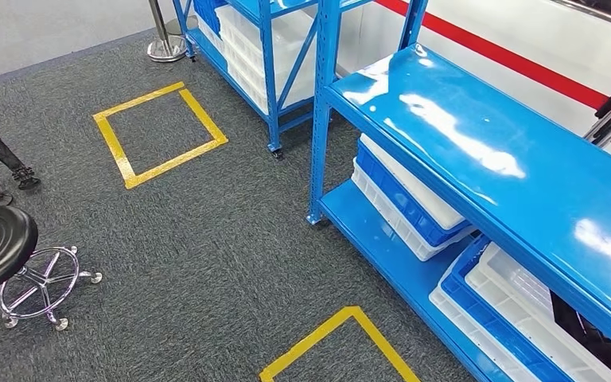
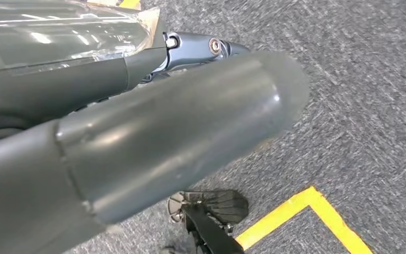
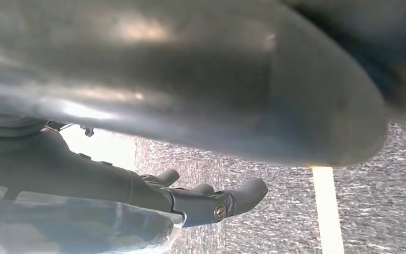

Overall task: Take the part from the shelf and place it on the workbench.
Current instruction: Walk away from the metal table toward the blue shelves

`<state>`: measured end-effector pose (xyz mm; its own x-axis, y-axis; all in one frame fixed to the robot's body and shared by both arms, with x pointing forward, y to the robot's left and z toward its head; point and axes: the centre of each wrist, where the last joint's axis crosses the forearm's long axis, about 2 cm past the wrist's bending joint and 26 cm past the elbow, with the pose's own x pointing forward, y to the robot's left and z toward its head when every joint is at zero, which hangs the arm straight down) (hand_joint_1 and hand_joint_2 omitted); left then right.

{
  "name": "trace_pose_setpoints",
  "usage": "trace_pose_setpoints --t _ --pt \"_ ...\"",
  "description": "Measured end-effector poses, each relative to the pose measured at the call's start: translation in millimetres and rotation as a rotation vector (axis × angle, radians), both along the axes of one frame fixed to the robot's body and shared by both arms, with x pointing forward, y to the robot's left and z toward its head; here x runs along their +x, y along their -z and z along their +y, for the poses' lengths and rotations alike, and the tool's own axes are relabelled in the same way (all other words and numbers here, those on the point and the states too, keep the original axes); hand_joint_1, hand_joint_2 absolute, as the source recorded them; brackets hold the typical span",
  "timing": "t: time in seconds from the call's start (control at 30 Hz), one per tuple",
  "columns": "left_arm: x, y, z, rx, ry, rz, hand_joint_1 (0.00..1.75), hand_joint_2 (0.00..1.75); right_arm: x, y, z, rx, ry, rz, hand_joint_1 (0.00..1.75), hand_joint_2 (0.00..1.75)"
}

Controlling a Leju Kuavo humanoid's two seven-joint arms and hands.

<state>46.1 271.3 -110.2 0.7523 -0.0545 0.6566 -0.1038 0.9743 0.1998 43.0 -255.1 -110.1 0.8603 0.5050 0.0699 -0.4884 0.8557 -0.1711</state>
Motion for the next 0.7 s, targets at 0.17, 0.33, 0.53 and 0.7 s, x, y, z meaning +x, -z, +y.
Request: trace_pose_setpoints --t 0.17,0.33,0.53,0.7 --pt "-0.2 -0.1 -1.2 0.004 0.001 0.008 0.00 0.00 -1.6 0.3 -2.0 -0.001 -0.001 0.000 0.00 0.00" --pt "0.2 -0.2 -1.3 0.012 0.005 0.013 0.00 0.00 -0.5 0.2 -1.9 0.002 -0.002 -0.007 0.00 0.00" --pt "0.2 -0.2 -2.5 0.016 0.007 0.014 0.00 0.00 -0.5 0.2 -1.1 0.008 -0.001 -0.004 0.00 0.00" --pt "0.0 -0.2 -0.5 0.035 0.000 0.022 0.00 0.00 -0.4 0.1 -0.6 0.014 -0.016 0.000 0.00 0.00"
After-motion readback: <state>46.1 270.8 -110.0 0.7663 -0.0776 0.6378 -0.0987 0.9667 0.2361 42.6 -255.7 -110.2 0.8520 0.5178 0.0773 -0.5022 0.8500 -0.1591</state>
